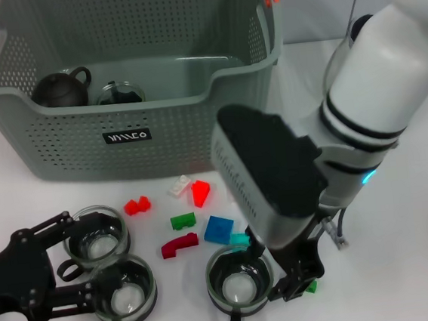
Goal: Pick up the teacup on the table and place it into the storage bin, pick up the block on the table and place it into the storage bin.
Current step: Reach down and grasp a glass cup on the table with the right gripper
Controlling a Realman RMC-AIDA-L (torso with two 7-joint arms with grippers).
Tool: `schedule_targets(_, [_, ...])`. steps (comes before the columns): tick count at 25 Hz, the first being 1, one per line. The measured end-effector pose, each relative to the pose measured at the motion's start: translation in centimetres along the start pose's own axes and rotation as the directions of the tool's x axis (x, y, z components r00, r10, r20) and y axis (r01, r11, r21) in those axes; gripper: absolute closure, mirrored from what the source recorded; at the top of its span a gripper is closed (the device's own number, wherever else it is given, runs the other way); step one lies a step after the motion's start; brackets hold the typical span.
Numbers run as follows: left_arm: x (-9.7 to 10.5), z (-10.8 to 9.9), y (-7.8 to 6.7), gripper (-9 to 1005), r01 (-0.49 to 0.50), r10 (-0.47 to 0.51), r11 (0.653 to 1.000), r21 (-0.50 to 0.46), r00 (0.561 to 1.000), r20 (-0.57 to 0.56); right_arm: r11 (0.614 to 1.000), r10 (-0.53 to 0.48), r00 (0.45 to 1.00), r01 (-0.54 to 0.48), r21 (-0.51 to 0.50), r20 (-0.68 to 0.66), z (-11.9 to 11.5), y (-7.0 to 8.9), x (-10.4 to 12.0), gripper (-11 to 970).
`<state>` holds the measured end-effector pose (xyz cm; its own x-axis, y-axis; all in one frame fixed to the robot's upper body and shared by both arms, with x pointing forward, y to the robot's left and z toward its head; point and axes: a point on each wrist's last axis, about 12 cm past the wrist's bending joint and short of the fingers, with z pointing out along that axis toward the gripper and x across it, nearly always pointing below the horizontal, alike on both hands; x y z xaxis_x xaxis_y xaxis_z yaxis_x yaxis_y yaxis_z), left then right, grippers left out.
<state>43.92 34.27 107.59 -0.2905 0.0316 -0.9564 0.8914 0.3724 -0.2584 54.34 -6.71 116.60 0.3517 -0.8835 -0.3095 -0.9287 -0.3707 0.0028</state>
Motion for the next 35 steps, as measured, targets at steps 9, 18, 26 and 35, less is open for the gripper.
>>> schedule_targets(9, [0.1,0.1,0.0,63,0.006,-0.006,1.0,-0.008,1.0,0.008,0.996,-0.092,0.995,0.091,-0.025,-0.045,1.4,1.0,-1.5,349])
schedule_targets(18, [0.1,0.3,0.1,65,0.007,-0.007,1.0,-0.005,1.0,0.012,0.994,-0.11,0.992,0.11,0.004,-0.06,3.4,1.5,-1.8,352])
schedule_targets(26, [0.0,0.5,0.1,67,0.006,-0.006,1.0,-0.002,1.0,0.014,0.994,-0.104,0.993,0.107,0.038,-0.062,4.9,1.7,-1.4,369])
schedule_targets(35, [0.0,0.4,0.1,70,0.006,-0.006,1.0,-0.013,1.0,0.024,0.995,-0.083,0.995,0.086,0.052,-0.062,5.2,1.6,-1.4,388])
